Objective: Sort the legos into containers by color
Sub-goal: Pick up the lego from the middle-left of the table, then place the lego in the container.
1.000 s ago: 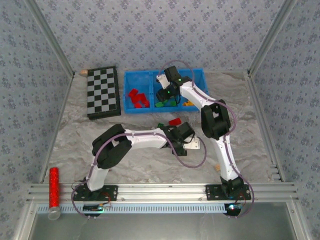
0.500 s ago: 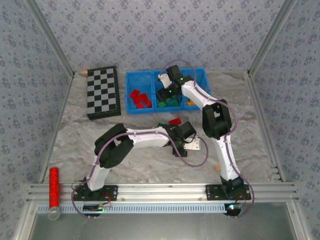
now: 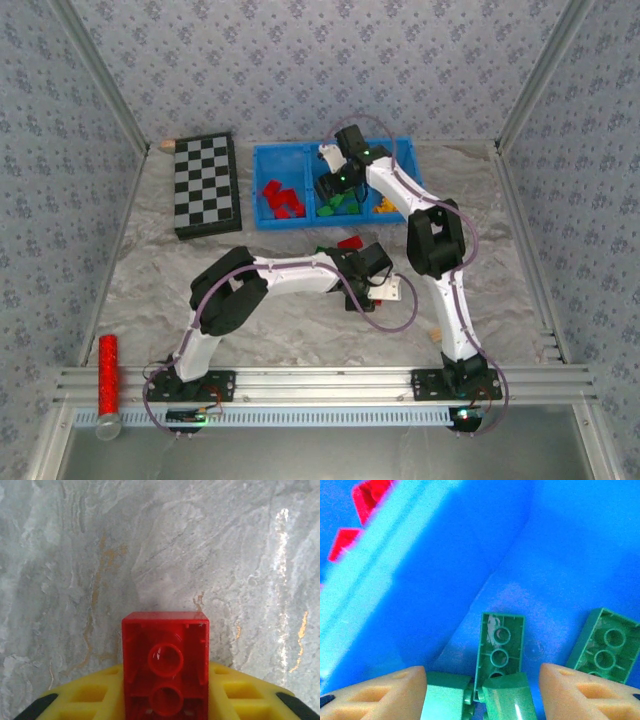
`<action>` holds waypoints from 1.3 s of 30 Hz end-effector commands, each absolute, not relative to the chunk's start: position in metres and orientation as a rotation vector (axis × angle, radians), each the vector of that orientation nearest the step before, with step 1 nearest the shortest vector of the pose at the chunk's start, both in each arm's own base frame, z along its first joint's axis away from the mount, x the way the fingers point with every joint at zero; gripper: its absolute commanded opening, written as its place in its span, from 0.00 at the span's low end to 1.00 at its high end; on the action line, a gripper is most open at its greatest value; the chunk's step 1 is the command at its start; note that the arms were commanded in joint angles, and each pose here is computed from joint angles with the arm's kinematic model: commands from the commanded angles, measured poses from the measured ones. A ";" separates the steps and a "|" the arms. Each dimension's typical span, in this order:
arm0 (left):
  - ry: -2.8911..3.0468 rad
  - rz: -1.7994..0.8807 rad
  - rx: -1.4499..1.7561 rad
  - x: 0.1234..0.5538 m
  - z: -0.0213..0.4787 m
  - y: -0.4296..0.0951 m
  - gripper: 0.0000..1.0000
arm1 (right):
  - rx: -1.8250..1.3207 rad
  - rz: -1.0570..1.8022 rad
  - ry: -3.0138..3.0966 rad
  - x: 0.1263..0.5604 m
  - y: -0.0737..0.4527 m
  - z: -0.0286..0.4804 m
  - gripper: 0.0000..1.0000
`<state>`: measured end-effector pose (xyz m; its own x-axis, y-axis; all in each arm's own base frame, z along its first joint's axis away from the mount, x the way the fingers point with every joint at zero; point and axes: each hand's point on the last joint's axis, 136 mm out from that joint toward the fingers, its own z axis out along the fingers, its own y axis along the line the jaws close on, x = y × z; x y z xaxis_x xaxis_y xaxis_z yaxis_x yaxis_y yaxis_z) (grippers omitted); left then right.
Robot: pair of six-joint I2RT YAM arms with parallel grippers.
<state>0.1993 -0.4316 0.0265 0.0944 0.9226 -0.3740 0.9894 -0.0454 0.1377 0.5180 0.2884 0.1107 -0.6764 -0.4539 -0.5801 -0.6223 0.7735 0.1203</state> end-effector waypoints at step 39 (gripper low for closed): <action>2.205 -0.584 0.808 0.352 0.237 -0.264 0.00 | -0.331 0.529 2.408 0.465 0.213 0.217 0.62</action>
